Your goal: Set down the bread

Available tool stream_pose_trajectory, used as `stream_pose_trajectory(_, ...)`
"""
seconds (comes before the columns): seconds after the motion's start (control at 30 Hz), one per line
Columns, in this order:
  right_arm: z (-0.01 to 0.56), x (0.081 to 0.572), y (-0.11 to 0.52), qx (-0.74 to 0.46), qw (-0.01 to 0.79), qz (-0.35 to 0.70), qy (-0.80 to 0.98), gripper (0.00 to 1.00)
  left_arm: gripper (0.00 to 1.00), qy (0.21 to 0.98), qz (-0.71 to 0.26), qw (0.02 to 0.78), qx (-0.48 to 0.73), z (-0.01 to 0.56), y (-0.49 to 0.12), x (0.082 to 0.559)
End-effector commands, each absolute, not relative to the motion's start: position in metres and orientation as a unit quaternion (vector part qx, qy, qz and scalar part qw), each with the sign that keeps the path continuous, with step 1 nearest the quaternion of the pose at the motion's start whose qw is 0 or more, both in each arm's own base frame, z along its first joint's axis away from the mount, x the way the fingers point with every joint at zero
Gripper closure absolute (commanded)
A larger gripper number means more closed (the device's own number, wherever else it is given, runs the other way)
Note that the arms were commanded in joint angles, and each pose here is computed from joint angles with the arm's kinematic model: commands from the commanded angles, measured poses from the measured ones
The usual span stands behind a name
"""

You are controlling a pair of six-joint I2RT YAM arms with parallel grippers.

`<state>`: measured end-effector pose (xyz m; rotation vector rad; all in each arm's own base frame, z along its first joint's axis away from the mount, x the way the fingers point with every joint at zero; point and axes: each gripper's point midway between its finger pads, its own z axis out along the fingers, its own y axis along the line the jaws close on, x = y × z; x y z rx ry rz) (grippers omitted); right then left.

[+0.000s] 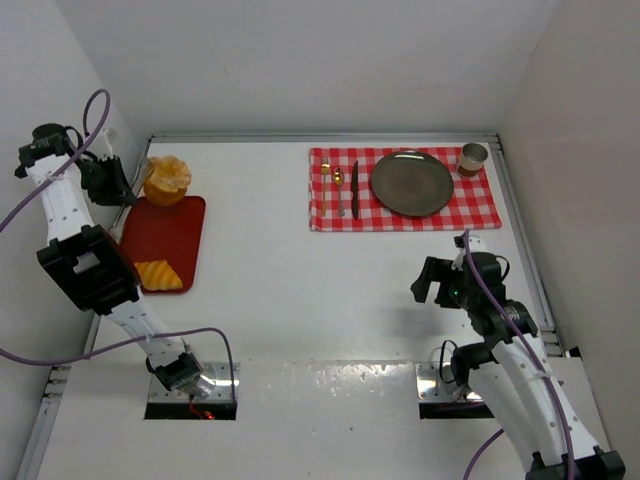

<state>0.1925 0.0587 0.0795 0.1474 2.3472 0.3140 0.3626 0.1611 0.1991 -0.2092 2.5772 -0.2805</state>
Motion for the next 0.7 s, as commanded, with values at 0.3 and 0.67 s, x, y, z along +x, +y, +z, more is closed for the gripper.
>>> stream_pose_trajectory(0.3, 0.069, 0.176, 0.033, 0.104, 0.330, 0.053, 0.937, 0.03, 1.00, 0.863, -0.177, 0.404, 0.245, 0.306, -0.072, 0.473)
stream_pose_trajectory(0.67, 0.075, 0.151, 0.025, 0.138, 0.318, 0.045, 0.937, 0.05, 1.00, 0.740, -0.355, 0.473, 0.320, 0.298, -0.323, 0.502)
